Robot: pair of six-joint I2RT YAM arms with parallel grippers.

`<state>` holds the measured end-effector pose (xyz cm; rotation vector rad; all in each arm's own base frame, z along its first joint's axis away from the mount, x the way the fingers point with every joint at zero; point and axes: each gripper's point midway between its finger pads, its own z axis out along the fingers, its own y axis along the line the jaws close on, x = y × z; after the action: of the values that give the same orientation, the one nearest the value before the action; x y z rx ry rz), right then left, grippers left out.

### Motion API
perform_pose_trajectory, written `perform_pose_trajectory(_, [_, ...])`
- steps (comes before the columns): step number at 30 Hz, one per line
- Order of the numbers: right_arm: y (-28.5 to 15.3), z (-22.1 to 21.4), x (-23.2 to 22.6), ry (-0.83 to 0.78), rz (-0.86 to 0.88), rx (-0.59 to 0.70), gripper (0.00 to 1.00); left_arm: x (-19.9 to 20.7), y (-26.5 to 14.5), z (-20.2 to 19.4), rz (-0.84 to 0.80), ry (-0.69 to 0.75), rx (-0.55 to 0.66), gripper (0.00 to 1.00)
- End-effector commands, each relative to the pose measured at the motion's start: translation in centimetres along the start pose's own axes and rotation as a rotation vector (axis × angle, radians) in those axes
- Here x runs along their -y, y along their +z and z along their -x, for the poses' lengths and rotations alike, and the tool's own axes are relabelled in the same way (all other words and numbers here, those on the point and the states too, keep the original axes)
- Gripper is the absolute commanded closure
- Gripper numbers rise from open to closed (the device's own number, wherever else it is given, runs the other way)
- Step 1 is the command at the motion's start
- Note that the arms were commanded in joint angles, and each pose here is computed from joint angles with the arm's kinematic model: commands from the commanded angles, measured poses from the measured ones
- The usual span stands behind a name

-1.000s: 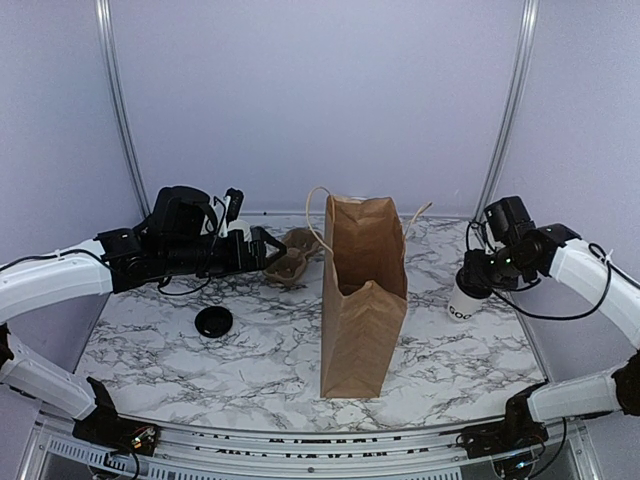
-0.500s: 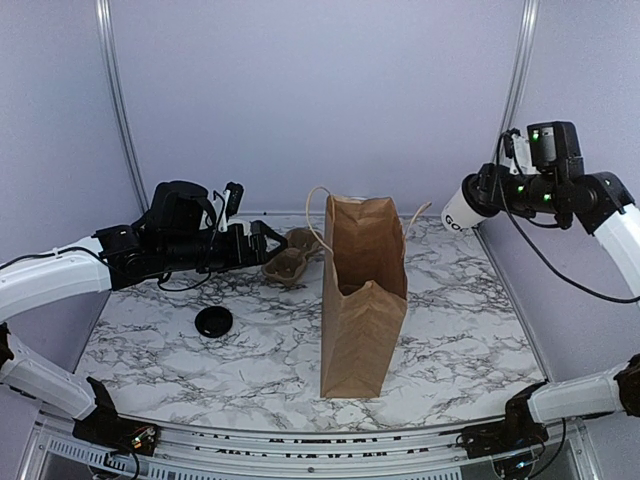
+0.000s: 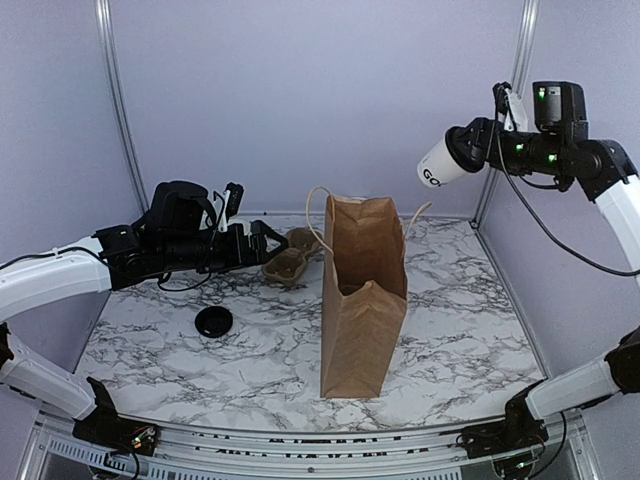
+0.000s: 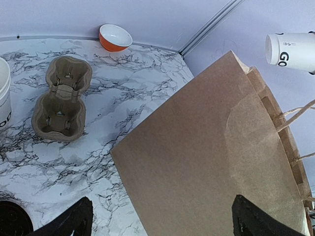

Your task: Pack the takeout coffee

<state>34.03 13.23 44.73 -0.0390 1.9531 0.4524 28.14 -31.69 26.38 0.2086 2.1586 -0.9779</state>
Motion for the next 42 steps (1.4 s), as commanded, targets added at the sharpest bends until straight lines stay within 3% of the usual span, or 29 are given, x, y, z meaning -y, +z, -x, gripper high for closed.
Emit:
perform_pose_trajectory(1, [-1.5,3.0,-3.6,-0.022,0.149,0.081,0.41,0.2,-0.1,0.5,-0.013,-0.003,0.016,0.01])
perform_pose_trajectory(10, [-1.3,2.6,-8.3,-0.079,0.228,0.054,0.41,0.0,0.4,0.1,-0.013,-0.004,0.002,0.01])
perform_pose_trajectory(24, [-0.8,-2.6,-13.5,-0.158,0.233,-0.096,0.42,-0.3,0.4,-0.3,-0.007,0.003,-0.001,0.01])
perform_pose_trajectory(34, [-0.9,-6.6,-15.5,-0.188,0.216,-0.229,0.43,-0.4,0.5,-0.6,-0.015,0.005,-0.003,0.01])
perform_pose_trajectory(42, [-0.1,-10.8,-14.4,-0.218,0.138,-0.396,0.45,-0.4,0.8,-0.9,-0.029,0.011,-0.010,0.01])
